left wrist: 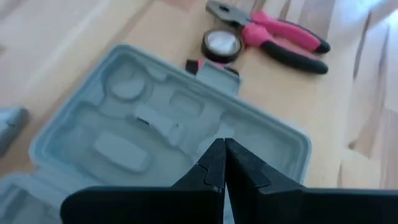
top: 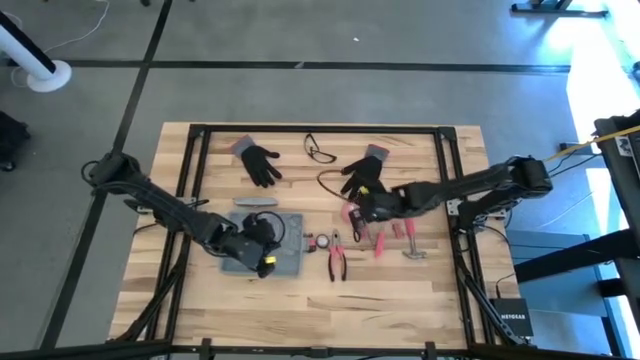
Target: Prefit tool cases
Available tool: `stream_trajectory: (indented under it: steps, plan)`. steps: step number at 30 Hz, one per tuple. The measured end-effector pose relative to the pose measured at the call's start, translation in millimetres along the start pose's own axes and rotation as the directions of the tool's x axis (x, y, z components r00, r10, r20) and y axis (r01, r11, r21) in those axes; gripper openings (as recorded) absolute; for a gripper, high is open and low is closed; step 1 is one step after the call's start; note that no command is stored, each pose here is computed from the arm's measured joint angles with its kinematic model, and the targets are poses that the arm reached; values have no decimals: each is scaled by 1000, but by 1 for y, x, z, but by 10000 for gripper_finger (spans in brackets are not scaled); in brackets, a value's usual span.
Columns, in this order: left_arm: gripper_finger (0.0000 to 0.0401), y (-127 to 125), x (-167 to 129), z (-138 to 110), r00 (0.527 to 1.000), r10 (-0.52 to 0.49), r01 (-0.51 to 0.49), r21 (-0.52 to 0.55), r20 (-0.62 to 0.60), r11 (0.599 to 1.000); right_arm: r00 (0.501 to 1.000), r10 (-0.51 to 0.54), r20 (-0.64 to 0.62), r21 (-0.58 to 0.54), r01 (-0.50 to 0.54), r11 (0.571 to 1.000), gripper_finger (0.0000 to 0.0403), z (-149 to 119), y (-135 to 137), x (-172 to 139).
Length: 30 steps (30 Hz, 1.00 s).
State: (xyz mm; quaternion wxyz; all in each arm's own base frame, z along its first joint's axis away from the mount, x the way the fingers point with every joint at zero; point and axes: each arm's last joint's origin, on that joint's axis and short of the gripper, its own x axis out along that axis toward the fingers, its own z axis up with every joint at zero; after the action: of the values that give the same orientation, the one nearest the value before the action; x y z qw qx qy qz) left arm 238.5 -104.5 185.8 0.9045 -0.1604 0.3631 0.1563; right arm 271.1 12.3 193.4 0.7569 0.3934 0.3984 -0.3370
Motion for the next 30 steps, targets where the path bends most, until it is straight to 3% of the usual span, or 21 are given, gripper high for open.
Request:
stream_trajectory:
  steps: [5,11,25,30]
  plan:
    - [0,-3,-3,-10,1000,-20,20,-40,-13,999,995,-91,-46,60,94,994,0,14,-12,34]
    - [0,-7,-6,-15,999,-37,36,-72,-20,997,999,-38,-31,50,40,998,0,21,-8,45]
    - [0,-8,-7,-16,999,-36,35,-34,-18,999,997,-60,-55,63,64,996,0,19,-10,58]
    - [0,-8,-7,-16,999,-35,35,-35,-18,999,999,-2,-38,103,6,995,0,18,-2,68]
